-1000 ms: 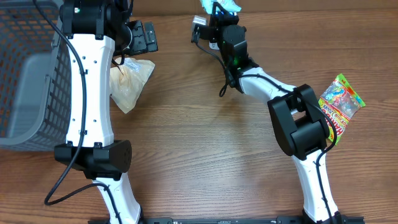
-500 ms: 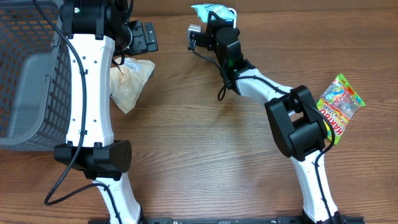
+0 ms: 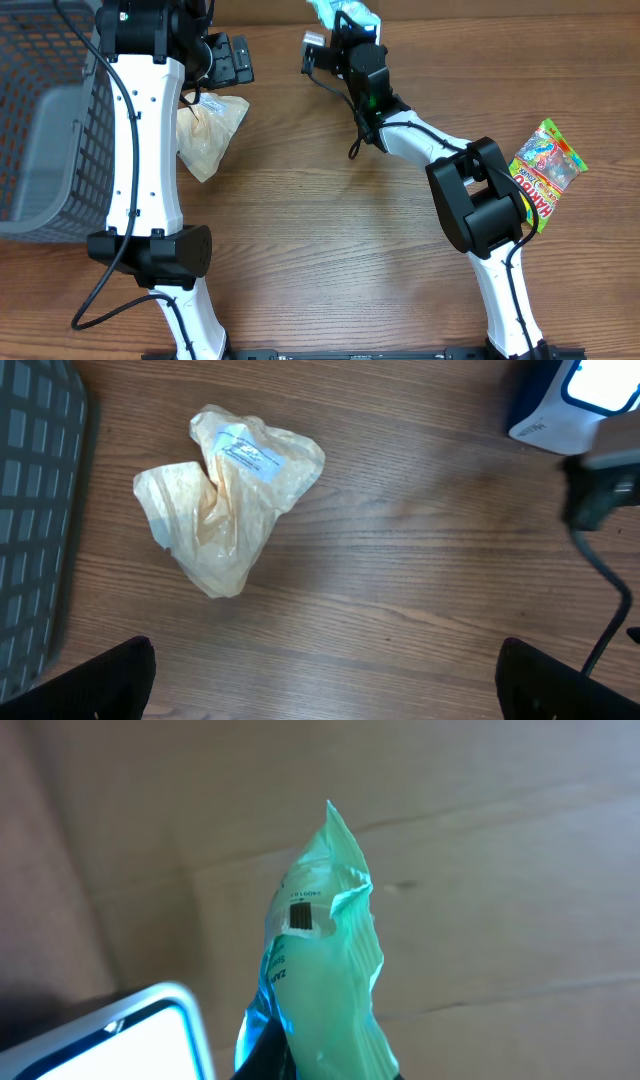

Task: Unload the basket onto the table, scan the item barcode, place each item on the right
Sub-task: 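Hold the mint-green packet's barcode up at the scanner with the right gripper, then carry the mint-green packet right and drop it beside the Haribo bag, then raise the right gripper and move it back toward table center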

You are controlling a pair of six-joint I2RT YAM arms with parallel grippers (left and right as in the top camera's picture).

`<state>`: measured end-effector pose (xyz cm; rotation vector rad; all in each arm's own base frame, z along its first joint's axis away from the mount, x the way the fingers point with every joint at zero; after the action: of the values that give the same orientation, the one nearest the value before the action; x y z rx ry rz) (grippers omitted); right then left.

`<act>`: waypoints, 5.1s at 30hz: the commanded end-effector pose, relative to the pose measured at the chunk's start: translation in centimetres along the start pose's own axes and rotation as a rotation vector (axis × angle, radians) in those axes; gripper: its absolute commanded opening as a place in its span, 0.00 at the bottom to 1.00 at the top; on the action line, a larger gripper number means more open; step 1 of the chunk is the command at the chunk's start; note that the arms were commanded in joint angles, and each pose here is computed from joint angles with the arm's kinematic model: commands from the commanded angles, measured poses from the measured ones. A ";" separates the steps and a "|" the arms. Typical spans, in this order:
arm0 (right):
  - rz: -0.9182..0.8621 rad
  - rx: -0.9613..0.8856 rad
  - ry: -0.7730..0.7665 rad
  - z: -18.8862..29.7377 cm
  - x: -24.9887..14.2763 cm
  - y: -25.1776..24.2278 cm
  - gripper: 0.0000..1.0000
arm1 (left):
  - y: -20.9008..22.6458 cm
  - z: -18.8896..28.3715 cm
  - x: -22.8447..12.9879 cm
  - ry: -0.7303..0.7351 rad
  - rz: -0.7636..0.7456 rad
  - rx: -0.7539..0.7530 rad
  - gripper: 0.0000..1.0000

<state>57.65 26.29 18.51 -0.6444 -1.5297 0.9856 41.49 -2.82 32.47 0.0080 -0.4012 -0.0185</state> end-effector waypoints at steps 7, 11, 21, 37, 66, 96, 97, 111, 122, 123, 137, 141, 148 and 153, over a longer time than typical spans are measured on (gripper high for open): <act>-0.175 -0.166 -0.067 0.0 1.8 -4.2 0.04 | 0.0 0.6 -0.1 -0.011 -0.005 -0.002 1.00; -0.176 -0.131 -0.041 -0.1 1.3 -3.5 0.04 | 0.0 0.6 -0.1 -0.011 -0.005 -0.002 1.00; -0.219 0.032 -0.010 0.0 1.6 0.1 0.04 | 0.0 0.6 -0.1 -0.011 -0.005 -0.002 1.00; -0.248 0.156 -0.171 1.3 6.6 3.1 0.04 | 0.0 0.6 -0.1 -0.011 -0.005 -0.002 1.00; -0.234 -0.022 0.124 -0.5 -2.5 -1.4 0.04 | 0.0 0.6 -0.1 -0.011 -0.005 -0.002 1.00; -1.185 -0.244 0.458 15.5 0.0 -23.7 0.04 | 0.0 0.6 -0.1 -0.011 -0.005 -0.002 1.00; -1.222 -0.233 0.496 16.8 -0.7 -24.3 0.04 | 0.0 0.6 -0.1 -0.011 -0.005 -0.002 1.00; -1.598 -0.449 1.292 29.9 -20.0 -22.7 0.04 | 0.0 0.6 -0.1 -0.011 -0.005 -0.002 1.00; -1.754 -0.456 1.422 32.6 -26.5 -17.1 0.35 | 0.0 0.6 -0.1 -0.011 -0.005 -0.002 1.00; -1.758 -0.452 1.421 32.6 -26.5 -17.0 0.47 | 0.0 0.6 -0.1 -0.011 -0.005 -0.002 1.00; -1.925 0.192 0.944 25.3 -17.1 -19.1 0.80 | 0.0 0.6 -0.1 -0.011 -0.005 -0.002 1.00; -1.863 0.315 0.861 23.0 -12.9 -17.4 0.80 | 0.0 0.6 -0.1 -0.011 -0.005 -0.002 1.00; -1.850 0.402 0.799 20.4 -6.5 -14.1 0.82 | 0.0 0.6 -0.1 -0.011 -0.005 -0.002 1.00; -1.864 0.504 0.807 18.1 -4.0 -9.9 0.82 | 0.0 0.6 -0.1 -0.011 -0.005 -0.002 1.00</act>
<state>40.99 11.19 26.74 0.6877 -0.5985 -0.3669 41.49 -2.83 32.45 0.0076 -0.4004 -0.0186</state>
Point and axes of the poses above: each gripper's point midway between its finger pads, its own z axis back along the fingers, its own y axis along the line the jaws close on, x = y × z, the point moved 5 cm from there along z, back along the fingers, and after that the axes turned 14 degrees about -z, right-handed, at the moved point
